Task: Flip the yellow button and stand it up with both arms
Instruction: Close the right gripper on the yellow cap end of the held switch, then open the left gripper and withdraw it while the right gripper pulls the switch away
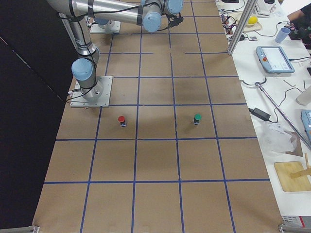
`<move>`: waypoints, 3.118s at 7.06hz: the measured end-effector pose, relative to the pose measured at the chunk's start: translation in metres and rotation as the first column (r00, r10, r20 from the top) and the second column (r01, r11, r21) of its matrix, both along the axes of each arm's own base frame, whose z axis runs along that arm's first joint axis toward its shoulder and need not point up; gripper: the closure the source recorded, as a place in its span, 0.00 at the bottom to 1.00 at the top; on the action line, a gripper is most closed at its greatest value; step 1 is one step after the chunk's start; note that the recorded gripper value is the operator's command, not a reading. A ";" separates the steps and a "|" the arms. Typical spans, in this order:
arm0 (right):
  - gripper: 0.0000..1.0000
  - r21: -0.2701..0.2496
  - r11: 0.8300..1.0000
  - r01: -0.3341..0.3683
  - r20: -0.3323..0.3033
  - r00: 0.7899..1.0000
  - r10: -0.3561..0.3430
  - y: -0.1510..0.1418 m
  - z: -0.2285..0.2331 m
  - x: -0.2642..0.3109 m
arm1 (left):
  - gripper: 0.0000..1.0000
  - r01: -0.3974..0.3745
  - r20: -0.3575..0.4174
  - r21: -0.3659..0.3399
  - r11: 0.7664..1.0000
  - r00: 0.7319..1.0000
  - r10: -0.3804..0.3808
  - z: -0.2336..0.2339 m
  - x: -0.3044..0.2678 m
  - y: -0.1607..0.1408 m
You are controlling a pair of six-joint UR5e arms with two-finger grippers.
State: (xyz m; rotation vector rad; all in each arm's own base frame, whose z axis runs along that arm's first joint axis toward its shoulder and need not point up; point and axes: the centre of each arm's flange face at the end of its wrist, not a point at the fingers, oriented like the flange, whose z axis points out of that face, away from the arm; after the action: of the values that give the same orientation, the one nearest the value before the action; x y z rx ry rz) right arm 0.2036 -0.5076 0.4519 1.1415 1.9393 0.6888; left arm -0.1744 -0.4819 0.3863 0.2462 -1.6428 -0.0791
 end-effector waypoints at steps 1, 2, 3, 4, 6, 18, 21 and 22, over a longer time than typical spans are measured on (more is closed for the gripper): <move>0.05 0.006 1.000 0.007 0.011 1.000 -0.007 0.000 0.002 0.001 | 0.95 -0.001 -0.002 0.000 1.000 1.000 0.001 0.000 0.000 0.000; 0.06 0.010 1.000 0.012 0.026 1.000 -0.012 -0.001 0.004 0.002 | 0.95 -0.001 -0.003 -0.001 1.000 1.000 0.001 0.000 0.000 0.000; 0.18 0.012 1.000 0.015 0.041 0.999 -0.016 -0.001 0.005 0.003 | 0.95 -0.001 -0.003 -0.001 1.000 1.000 0.001 0.000 0.000 -0.001; 0.37 0.015 1.000 0.016 0.049 0.999 -0.017 0.000 0.004 0.003 | 0.95 0.000 -0.003 -0.001 1.000 1.000 0.000 0.000 0.000 -0.001; 0.72 0.018 1.000 0.017 0.053 0.998 -0.018 -0.001 0.003 0.003 | 0.95 0.000 -0.003 -0.003 1.000 1.000 0.000 0.000 0.000 -0.001; 0.95 -0.158 0.987 0.010 -0.235 0.971 -0.047 -0.019 0.003 -0.112 | 0.00 0.087 0.359 -0.003 0.996 0.930 -0.080 0.010 0.012 -0.012; 0.95 -0.168 0.967 -0.192 -0.503 0.860 0.084 -0.013 -0.025 -0.207 | 0.00 0.183 0.678 -0.002 0.983 0.723 -0.133 0.023 0.017 -0.014; 0.94 -0.124 0.957 -0.264 -0.589 0.795 0.143 -0.009 -0.038 -0.232 | 0.00 0.229 0.795 -0.001 0.973 0.591 -0.138 0.038 0.016 -0.020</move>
State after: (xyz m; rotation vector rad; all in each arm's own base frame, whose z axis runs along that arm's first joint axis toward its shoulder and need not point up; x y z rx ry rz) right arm -0.0288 -0.5166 0.4143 1.1008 2.6109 0.2434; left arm -0.1586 -0.5022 0.4244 0.0076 -2.5731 -0.0399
